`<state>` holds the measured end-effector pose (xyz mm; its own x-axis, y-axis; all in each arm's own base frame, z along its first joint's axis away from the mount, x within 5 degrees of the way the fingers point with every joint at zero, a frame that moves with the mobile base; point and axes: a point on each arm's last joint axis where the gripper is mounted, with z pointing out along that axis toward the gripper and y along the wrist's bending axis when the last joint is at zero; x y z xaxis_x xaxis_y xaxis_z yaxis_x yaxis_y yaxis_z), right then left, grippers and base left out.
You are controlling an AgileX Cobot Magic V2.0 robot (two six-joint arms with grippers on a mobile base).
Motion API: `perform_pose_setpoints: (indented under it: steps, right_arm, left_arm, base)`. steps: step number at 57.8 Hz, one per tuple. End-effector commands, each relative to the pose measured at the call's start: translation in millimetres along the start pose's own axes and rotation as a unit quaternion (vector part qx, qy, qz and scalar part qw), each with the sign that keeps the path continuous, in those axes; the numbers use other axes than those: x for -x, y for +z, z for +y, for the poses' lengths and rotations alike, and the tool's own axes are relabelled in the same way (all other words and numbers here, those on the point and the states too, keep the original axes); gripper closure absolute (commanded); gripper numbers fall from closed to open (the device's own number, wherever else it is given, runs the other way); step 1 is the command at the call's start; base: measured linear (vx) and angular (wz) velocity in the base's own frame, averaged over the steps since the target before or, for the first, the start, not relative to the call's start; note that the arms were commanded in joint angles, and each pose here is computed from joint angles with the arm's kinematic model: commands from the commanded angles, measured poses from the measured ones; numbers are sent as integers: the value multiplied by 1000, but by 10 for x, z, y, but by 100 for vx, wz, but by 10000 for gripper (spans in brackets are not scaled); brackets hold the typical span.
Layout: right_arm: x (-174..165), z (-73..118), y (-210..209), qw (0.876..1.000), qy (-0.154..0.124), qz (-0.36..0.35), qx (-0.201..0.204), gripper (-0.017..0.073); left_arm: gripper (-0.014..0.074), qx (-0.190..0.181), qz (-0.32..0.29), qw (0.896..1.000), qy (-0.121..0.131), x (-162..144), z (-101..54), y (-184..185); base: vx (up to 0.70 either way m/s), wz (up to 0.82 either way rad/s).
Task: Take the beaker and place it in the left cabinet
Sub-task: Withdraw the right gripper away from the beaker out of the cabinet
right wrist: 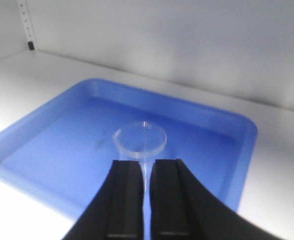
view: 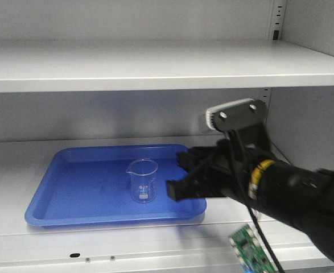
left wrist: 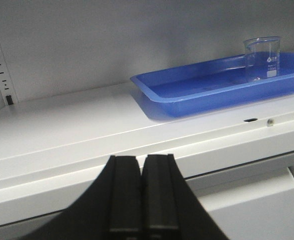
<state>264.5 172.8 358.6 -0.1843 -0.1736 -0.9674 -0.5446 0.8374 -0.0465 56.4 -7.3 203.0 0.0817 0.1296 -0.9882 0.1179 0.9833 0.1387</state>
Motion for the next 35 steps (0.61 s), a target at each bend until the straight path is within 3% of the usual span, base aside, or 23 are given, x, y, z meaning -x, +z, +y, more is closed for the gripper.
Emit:
perform_pose_setpoints:
  steps: [1, 29, 35]
  right_arm:
    - [167, 19, -264, 998, 2, -59, 9, 446]
    - [4, 18, -343, 999, 2, -32, 6, 454]
    - [29, -65, -395, 999, -1, -38, -9, 454]
  left_arm:
    - [592, 3, -39, 999, -3, 26, 0, -13]
    - [592, 3, -39, 999, -3, 26, 0, -13]
    - [592, 3, -39, 999, -3, 26, 0, -13]
  base:
    - [0, 0]
    - [0, 0]
    - [0, 0]
